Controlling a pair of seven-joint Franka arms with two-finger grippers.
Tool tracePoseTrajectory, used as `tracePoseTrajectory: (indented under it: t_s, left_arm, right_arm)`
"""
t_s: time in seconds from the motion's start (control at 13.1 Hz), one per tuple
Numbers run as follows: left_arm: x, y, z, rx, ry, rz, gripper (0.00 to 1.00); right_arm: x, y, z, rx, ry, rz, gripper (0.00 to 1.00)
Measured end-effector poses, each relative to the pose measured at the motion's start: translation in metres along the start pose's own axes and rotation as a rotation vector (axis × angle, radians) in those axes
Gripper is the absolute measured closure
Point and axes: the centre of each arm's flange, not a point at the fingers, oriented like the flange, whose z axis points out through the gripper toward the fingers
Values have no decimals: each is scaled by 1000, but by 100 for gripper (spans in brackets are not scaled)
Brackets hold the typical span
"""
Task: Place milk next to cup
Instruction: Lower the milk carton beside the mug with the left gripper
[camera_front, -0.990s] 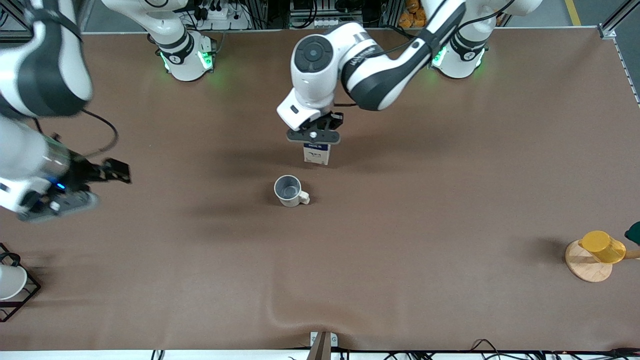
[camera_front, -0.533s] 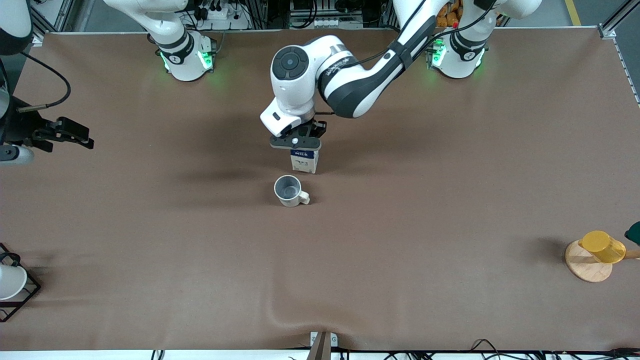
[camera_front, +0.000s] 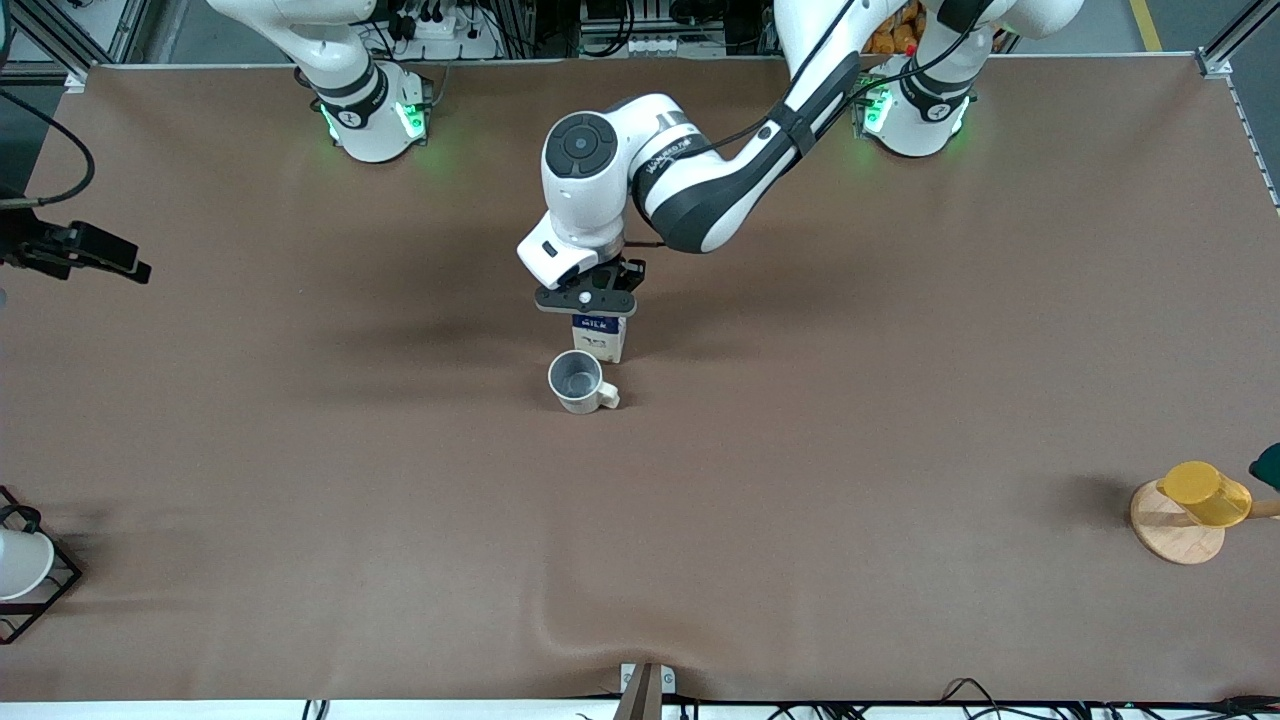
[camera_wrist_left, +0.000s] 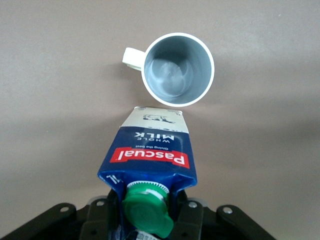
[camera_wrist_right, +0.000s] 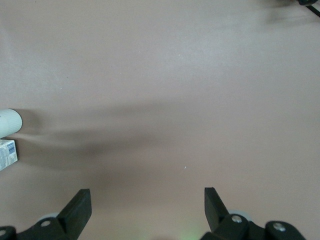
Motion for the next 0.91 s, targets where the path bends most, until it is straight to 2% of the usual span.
tracePoseTrajectory:
  t_s: [0.23, 0.3, 0.61, 0.69, 0.91]
  left_arm:
    - [6, 2, 8, -30, 21, -12, 58]
    - [8, 2, 8, -33, 25, -16, 52]
    - [13, -2, 10, -28, 29, -33, 7]
    - [13, -2, 8, -31, 31, -35, 0]
    - [15, -1, -16, -42, 47, -43, 0]
  right_arm:
    - [-4, -2, -21, -1, 38, -3, 0]
    - [-5, -3, -29, -2, 53, -5, 0]
    - [-6, -6, -39, -3, 67, -11, 0]
    - [-5, -6, -38, -3, 63, -10, 0]
    - [-4, -5, -45, -4, 81, -9, 0]
